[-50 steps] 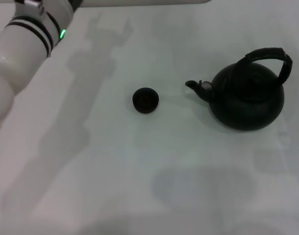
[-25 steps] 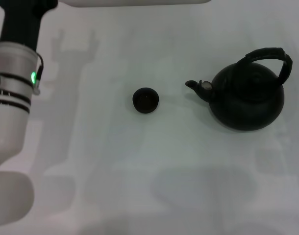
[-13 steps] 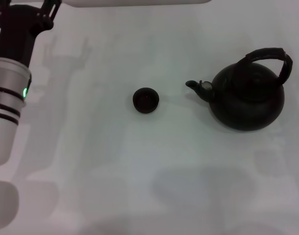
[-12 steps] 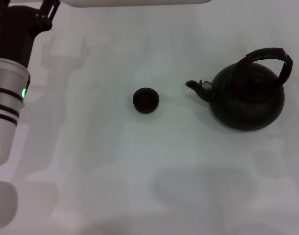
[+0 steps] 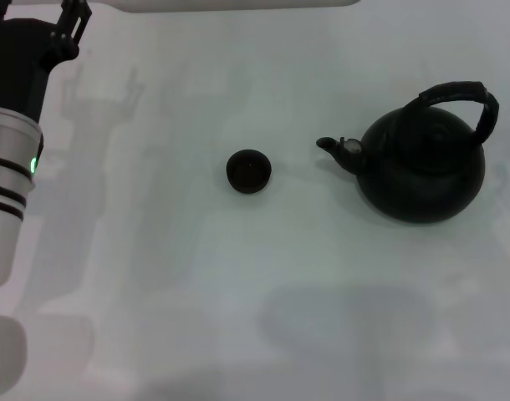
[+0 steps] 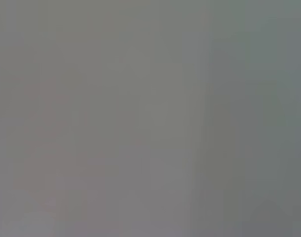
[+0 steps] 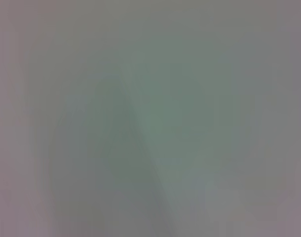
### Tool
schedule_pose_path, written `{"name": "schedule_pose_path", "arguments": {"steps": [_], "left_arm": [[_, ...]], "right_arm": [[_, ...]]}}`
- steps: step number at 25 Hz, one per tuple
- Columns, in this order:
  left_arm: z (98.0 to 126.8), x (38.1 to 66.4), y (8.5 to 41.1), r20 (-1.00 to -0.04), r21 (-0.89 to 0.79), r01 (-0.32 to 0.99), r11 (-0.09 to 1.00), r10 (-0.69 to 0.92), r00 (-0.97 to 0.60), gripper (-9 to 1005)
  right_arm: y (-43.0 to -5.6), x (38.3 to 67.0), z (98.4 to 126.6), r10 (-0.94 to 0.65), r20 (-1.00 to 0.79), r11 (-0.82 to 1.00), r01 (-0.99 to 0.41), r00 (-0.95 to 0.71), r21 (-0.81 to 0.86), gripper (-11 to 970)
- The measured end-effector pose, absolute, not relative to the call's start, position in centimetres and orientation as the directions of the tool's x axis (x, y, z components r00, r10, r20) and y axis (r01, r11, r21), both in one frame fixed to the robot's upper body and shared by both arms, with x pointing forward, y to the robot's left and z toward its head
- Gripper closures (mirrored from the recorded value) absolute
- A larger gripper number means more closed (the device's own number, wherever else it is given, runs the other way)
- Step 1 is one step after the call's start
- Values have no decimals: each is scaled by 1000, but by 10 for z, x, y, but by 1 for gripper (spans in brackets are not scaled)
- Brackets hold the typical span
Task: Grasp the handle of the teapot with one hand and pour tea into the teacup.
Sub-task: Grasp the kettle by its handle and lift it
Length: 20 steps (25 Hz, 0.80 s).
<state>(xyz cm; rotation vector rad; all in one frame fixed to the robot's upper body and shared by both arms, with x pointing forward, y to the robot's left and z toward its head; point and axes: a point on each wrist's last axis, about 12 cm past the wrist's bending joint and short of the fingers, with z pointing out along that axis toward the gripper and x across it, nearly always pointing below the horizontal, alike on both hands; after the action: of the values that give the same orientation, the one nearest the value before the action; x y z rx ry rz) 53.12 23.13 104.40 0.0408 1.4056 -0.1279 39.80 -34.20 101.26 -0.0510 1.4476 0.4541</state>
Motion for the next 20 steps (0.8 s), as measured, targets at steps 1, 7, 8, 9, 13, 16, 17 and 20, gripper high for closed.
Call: {"name": "schedule_pose_path", "arguments": {"steps": [1, 7, 8, 9, 13, 16, 17, 20], "left_arm": [[1043, 530, 231, -985, -47, 114, 992, -65, 157, 136], [1040, 527, 232, -988, -50, 110, 993, -66, 142, 136], [1040, 527, 232, -988, -50, 109, 993, -66, 141, 136], [1040, 527, 232, -988, -50, 109, 993, -66, 141, 136], [1038, 525, 234, -989, -50, 104, 993, -64, 135, 137], [1037, 523, 236, -989, -51, 98, 994, -64, 133, 137], [1037, 522, 236, -989, -51, 96, 994, -64, 132, 137], [1036, 522, 237, -989, -51, 94, 994, -64, 131, 137]], "right_arm": [[-340, 396, 1012, 268, -963, 903, -357, 37, 238, 174], [-327, 405, 1007, 258, -966, 872, -422, -35, 248, 178], [-325, 409, 1006, 255, -966, 871, -424, -39, 247, 179], [-323, 415, 1006, 252, -967, 870, -428, -44, 246, 180], [-314, 434, 1006, 242, -968, 865, -437, -68, 247, 183], [-309, 445, 1004, 233, -967, 869, -425, -99, 253, 185], [-309, 448, 1003, 231, -967, 872, -419, -108, 255, 186], [-308, 452, 1002, 230, -966, 877, -404, -119, 259, 189]]}}
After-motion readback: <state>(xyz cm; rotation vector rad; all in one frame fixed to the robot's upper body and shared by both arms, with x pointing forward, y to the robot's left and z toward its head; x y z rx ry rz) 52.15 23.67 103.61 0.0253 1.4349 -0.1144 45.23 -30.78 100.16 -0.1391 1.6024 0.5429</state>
